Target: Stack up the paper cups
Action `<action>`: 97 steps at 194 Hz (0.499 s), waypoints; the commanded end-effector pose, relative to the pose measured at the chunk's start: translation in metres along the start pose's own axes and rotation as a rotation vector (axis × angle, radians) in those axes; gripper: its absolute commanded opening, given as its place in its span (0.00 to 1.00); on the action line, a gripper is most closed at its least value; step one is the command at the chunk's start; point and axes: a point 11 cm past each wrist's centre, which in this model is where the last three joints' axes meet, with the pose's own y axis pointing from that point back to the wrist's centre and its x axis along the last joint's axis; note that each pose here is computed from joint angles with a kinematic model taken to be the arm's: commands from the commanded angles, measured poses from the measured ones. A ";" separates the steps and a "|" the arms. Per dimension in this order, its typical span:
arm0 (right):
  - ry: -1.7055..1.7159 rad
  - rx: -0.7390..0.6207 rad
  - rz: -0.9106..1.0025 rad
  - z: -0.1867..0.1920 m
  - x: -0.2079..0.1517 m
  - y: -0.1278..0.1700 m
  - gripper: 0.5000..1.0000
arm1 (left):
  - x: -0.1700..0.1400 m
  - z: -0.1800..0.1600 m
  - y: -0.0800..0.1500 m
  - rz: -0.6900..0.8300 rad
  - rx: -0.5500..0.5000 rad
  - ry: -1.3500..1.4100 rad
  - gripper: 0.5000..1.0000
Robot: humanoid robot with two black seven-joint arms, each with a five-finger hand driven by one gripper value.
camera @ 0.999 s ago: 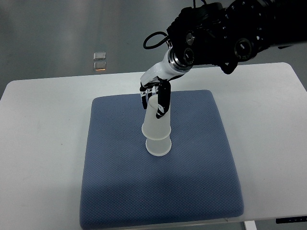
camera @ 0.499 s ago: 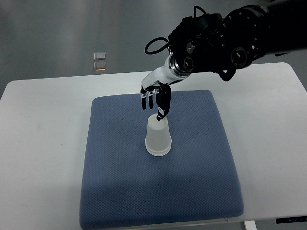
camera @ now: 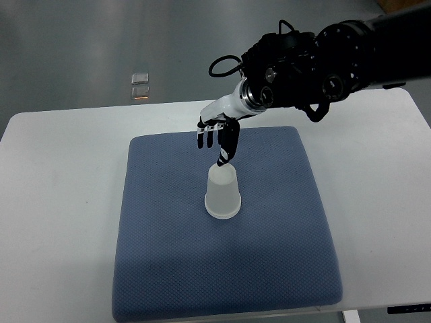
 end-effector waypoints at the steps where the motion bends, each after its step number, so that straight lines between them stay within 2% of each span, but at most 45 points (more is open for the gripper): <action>1: -0.153 0.030 0.082 0.018 0.022 0.009 0.56 | 0.000 0.000 0.000 0.000 0.000 -0.001 1.00; 20: -0.311 0.086 0.195 0.031 0.046 0.016 0.56 | 0.000 0.000 0.000 -0.001 0.001 -0.001 1.00; 48: -0.572 0.180 0.345 0.064 0.062 0.012 0.58 | 0.000 0.001 0.000 -0.001 -0.001 -0.003 1.00; 97: -0.998 0.400 0.467 0.094 0.060 -0.006 0.62 | -0.001 0.000 0.000 -0.003 0.000 -0.003 1.00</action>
